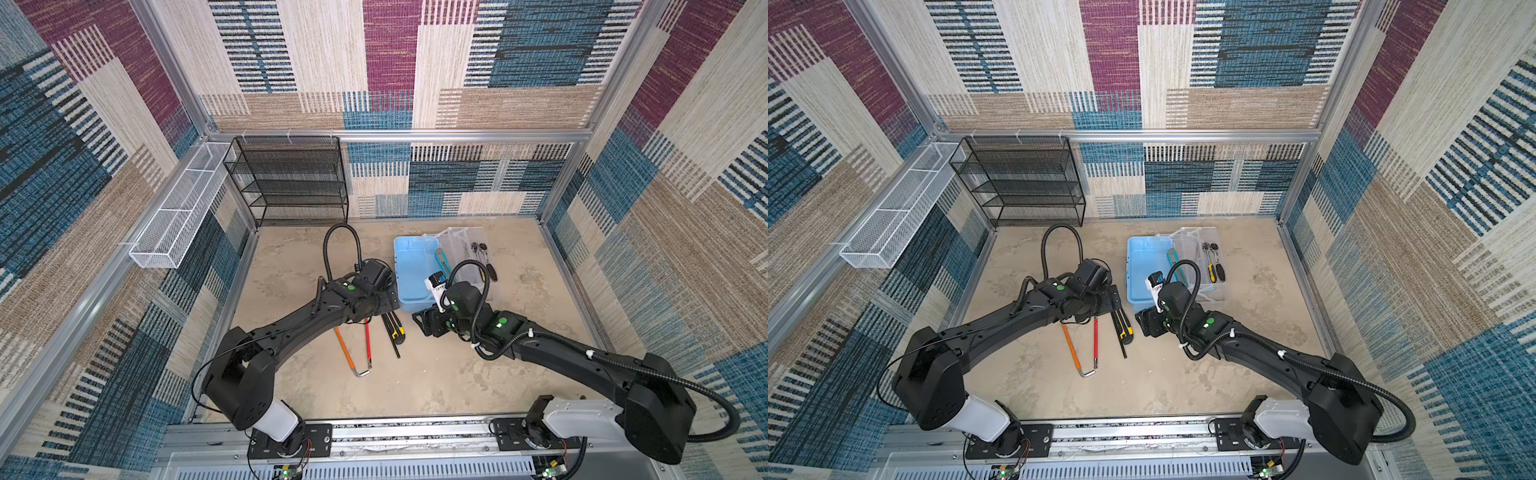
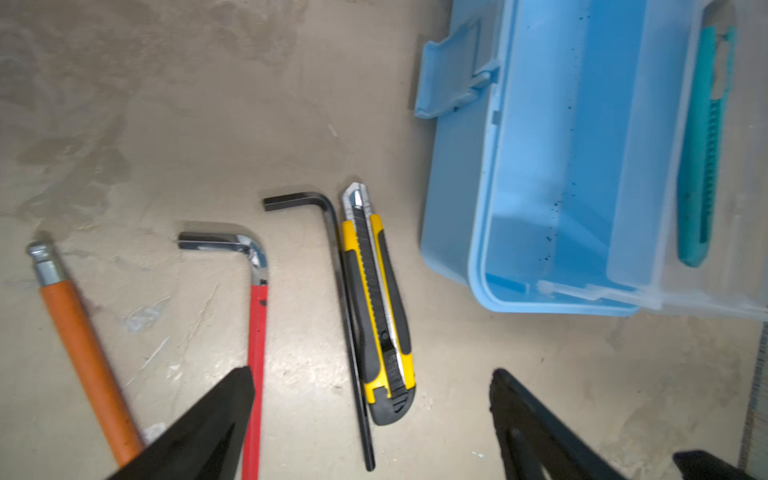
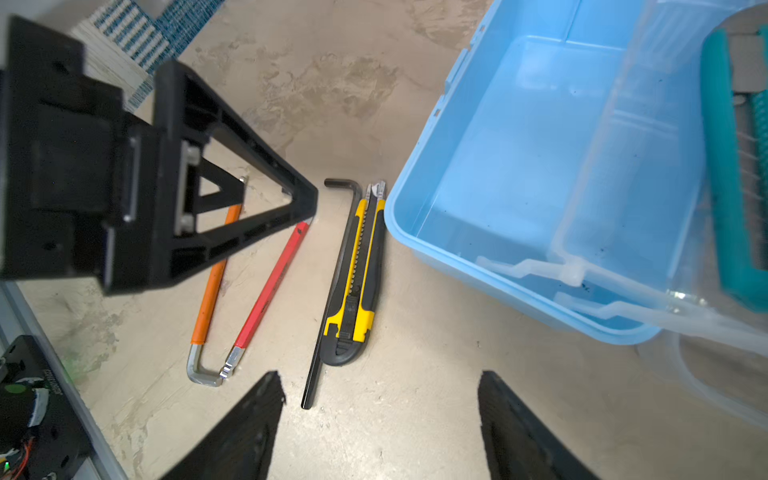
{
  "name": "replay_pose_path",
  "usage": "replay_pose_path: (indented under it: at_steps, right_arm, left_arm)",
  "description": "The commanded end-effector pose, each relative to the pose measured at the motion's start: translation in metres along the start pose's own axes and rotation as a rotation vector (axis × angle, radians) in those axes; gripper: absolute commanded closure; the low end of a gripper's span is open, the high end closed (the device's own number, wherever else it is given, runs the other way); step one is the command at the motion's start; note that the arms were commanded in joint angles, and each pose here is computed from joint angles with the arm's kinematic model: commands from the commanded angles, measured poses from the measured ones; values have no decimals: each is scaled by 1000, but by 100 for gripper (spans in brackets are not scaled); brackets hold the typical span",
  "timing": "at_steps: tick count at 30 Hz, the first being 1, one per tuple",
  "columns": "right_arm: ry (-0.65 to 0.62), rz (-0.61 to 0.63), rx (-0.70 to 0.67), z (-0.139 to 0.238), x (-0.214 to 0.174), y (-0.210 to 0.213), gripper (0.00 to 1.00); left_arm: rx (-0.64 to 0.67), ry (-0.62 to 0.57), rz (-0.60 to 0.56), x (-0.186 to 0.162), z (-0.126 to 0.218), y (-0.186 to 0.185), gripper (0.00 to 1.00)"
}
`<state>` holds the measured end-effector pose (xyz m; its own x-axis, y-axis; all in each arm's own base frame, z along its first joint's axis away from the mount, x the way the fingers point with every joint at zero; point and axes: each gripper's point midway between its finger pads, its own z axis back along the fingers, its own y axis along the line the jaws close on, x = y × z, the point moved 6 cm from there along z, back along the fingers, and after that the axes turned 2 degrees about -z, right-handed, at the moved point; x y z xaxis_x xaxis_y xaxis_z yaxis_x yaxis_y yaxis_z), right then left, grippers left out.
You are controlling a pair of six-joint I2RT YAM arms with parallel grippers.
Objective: Pack the tool kit
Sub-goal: 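Lower the right gripper onto the yellow-black utility knife and close on it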
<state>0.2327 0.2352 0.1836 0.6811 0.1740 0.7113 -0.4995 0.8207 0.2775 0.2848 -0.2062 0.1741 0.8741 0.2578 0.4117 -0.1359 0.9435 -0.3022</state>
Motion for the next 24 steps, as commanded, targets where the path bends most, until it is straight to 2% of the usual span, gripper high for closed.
replay_pose_path:
  at_steps: [1, 11, 24]
  right_arm:
    - [3, 17, -3, -11, -1, 9, 24]
    - [90, 43, -11, -42, -15, 23, 27]
    - [217, 77, -75, -91, -24, 30, 34]
  left_arm:
    - [52, -42, 57, -2, 3, 17, 7]
    - [117, -34, 158, -32, 4, 72, 7]
    - [156, -39, 177, -46, 16, 95, 7]
